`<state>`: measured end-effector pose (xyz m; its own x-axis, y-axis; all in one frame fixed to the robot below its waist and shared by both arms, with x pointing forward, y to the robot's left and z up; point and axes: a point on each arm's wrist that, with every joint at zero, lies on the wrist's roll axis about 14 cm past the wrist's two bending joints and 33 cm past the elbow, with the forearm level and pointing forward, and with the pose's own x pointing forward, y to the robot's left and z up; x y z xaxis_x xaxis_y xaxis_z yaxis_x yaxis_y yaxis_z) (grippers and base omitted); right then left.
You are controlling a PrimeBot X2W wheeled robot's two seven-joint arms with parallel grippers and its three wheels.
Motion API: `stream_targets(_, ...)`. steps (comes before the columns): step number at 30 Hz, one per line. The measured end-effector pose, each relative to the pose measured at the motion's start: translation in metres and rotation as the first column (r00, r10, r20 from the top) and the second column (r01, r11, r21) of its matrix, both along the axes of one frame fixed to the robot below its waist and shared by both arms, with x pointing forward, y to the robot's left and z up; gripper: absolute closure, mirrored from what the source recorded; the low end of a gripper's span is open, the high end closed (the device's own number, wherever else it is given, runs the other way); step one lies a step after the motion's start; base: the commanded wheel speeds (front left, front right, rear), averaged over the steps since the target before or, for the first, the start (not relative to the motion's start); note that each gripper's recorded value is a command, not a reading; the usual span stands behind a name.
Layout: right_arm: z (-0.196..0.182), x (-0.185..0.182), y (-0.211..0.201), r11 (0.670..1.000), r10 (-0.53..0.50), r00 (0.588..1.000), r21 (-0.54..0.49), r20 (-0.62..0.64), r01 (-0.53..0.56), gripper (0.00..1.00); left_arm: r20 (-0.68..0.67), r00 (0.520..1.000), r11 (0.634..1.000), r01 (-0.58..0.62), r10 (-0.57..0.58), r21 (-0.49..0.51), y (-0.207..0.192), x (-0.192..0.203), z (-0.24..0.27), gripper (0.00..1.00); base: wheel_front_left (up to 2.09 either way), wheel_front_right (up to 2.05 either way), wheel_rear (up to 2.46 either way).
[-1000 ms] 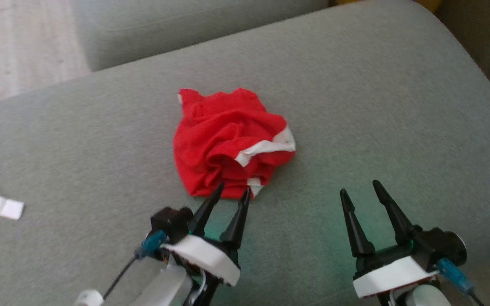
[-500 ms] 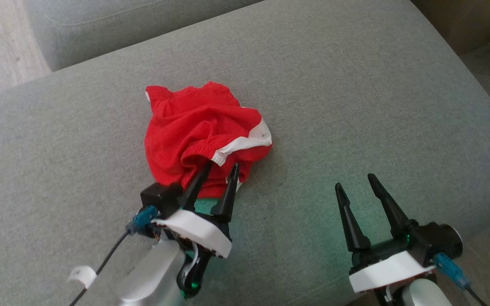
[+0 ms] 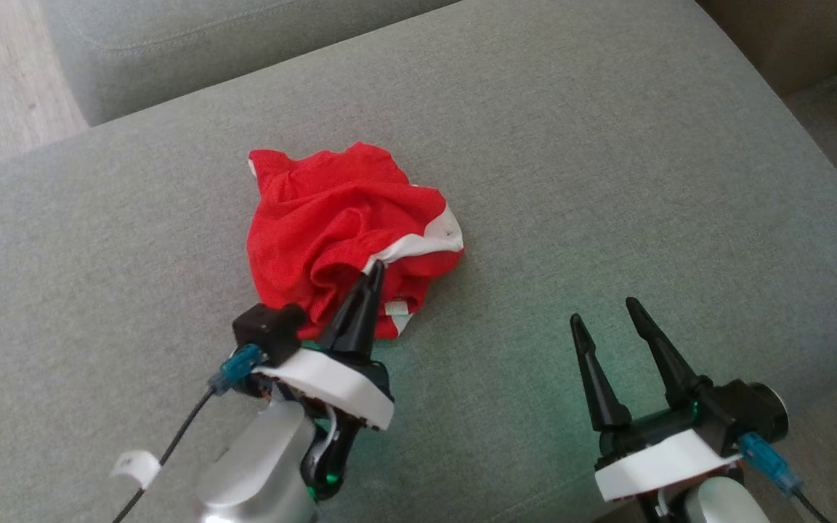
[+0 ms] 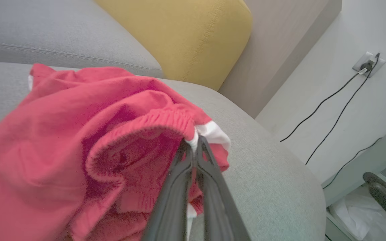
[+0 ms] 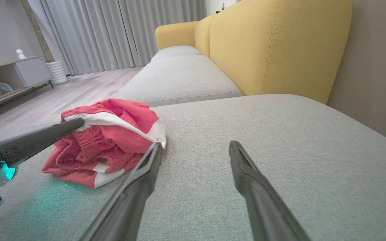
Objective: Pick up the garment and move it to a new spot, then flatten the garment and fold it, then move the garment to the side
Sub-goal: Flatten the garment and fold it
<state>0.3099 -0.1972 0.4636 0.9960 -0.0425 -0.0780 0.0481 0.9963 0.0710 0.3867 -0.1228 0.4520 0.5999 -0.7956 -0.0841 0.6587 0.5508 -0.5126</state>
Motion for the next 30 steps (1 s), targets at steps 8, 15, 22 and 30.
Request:
stream_targets(8, 0.005, -0.007, -0.002, 1.0, -0.015, 1.0, 0.012, 0.02, 0.015, 0.0, 0.156, 0.975, 0.987, 0.155, -0.16, 0.042, -0.035, -0.001, 0.044, 1.0, 0.0, 0.0, 0.0)
stream_targets(15, 0.016, -0.015, -0.008, 0.999, -0.039, 0.997, 0.018, 0.061, 0.038, 0.0, 0.506, 0.831, 0.966, 0.26, -0.229, 0.009, -0.074, 0.014, 0.187, 1.0, 0.0, 0.0, 0.0)
stream_targets(22, 0.019, -0.011, 0.0, 0.999, -0.01, 0.997, 0.033, 0.078, 0.008, 0.0, 0.623, 0.761, 0.966, 0.255, -0.179, -0.034, -0.055, 0.019, 0.257, 1.0, 0.0, 0.0, 0.0)
stream_targets(30, 0.024, 0.009, 0.022, 0.996, 0.071, 0.993, 0.044, 0.094, -0.075, 0.0, 0.335, 0.936, 0.987, 0.06, -0.107, 0.146, 0.041, 0.041, 0.103, 1.0, 0.0, 0.0, 0.0)
